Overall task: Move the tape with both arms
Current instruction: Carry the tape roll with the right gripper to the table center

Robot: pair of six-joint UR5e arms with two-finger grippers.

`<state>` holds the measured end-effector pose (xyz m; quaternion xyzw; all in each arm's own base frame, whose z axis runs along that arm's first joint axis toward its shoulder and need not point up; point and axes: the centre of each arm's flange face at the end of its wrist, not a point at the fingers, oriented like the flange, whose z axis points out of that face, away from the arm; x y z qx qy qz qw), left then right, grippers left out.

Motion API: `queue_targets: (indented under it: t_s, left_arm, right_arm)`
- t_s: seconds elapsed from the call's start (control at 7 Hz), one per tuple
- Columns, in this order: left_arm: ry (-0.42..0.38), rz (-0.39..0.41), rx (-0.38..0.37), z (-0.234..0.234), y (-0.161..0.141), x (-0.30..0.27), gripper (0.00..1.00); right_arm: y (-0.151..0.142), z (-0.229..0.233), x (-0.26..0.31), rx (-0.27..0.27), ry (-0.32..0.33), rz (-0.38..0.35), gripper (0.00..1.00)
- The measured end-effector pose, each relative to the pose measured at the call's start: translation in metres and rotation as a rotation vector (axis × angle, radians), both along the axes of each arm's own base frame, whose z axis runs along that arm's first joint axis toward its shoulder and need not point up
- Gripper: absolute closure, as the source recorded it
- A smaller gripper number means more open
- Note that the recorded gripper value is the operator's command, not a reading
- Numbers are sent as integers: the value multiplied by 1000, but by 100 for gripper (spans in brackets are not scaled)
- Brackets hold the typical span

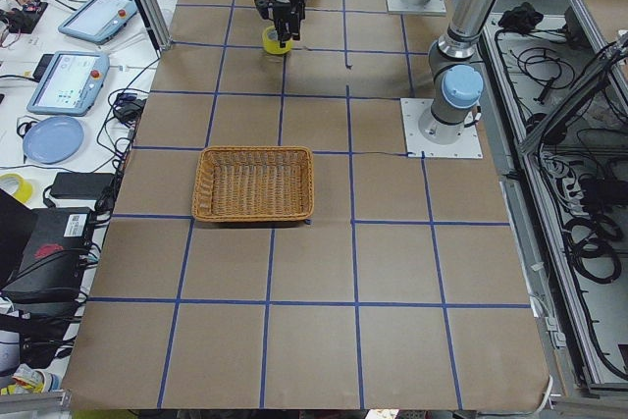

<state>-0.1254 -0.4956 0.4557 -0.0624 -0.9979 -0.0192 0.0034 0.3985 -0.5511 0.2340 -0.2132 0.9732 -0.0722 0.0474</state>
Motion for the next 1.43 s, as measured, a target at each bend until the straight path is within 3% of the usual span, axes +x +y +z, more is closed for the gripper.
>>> queue_targets:
  t_s: [0.57, 0.86, 1.0, 1.14, 1.43]
  left_arm:
    - [0, 0, 0, 0, 0, 0, 0]
    - [0, 0, 0, 0, 0, 0, 0]
    - [0, 0, 0, 0, 0, 0, 0]
    - [0, 0, 0, 0, 0, 0, 0]
    - [0, 0, 0, 0, 0, 0, 0]
  right_arm:
    - [-45, -15, 16, -50, 20, 12, 98]
    - [-49, -22, 14, -52, 47, 30, 55]
    - [-49, -25, 12, -53, 65, 39, 20]
    - [-49, -26, 11, -52, 76, 45, 0]
    - [-53, -13, 8, -66, 68, 33, 0]
